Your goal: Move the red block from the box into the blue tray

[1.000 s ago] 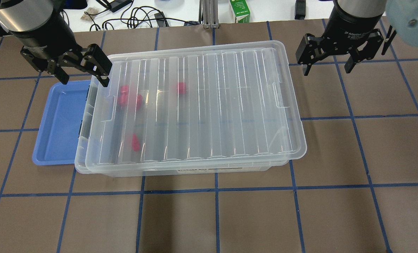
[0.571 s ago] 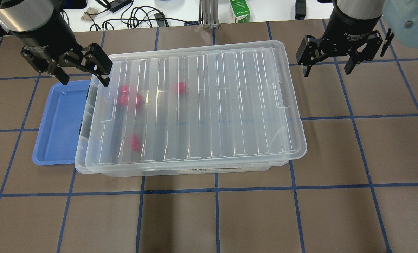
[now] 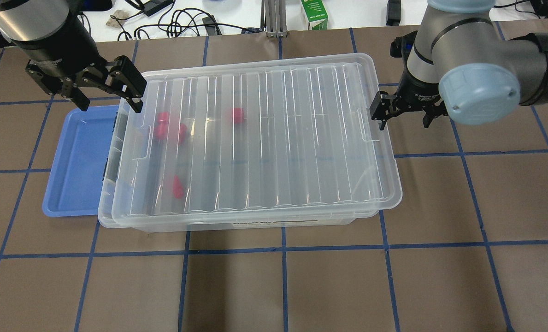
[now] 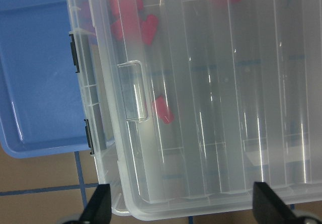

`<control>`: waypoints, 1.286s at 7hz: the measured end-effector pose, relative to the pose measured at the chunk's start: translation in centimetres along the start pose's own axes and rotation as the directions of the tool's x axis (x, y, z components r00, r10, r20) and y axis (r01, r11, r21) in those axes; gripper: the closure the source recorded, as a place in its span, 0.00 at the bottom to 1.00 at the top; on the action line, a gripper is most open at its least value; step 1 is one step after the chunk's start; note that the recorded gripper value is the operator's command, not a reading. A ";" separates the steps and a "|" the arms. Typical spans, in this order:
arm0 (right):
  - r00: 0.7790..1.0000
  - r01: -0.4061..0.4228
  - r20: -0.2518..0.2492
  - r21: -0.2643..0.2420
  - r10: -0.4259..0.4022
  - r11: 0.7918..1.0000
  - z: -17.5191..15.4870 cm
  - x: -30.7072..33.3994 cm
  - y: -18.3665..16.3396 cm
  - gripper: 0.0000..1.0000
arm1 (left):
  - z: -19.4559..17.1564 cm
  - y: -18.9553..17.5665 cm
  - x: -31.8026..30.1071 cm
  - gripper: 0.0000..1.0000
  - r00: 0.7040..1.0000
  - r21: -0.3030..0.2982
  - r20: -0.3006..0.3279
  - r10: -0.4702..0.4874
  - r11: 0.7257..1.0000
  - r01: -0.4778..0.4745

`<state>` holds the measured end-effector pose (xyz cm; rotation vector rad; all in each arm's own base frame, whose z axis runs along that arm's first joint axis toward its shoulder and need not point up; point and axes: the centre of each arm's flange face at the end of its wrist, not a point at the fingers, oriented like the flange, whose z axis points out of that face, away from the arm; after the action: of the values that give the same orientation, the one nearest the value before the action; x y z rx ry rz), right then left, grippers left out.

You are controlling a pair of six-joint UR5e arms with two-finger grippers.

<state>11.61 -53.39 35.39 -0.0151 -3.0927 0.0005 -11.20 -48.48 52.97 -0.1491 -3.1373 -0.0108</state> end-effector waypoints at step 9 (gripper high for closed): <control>0.999 -0.019 -0.034 0.002 0.020 1.000 0.7 10.9 -1.0 0.00 | 0.0 -0.4 0.0 0.00 0.998 0.013 0.006 -0.059 0.998 0.059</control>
<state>0.67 -54.30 35.26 -0.0447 -3.0584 0.0040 -11.20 -48.86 52.97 -0.0572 -3.1461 0.0102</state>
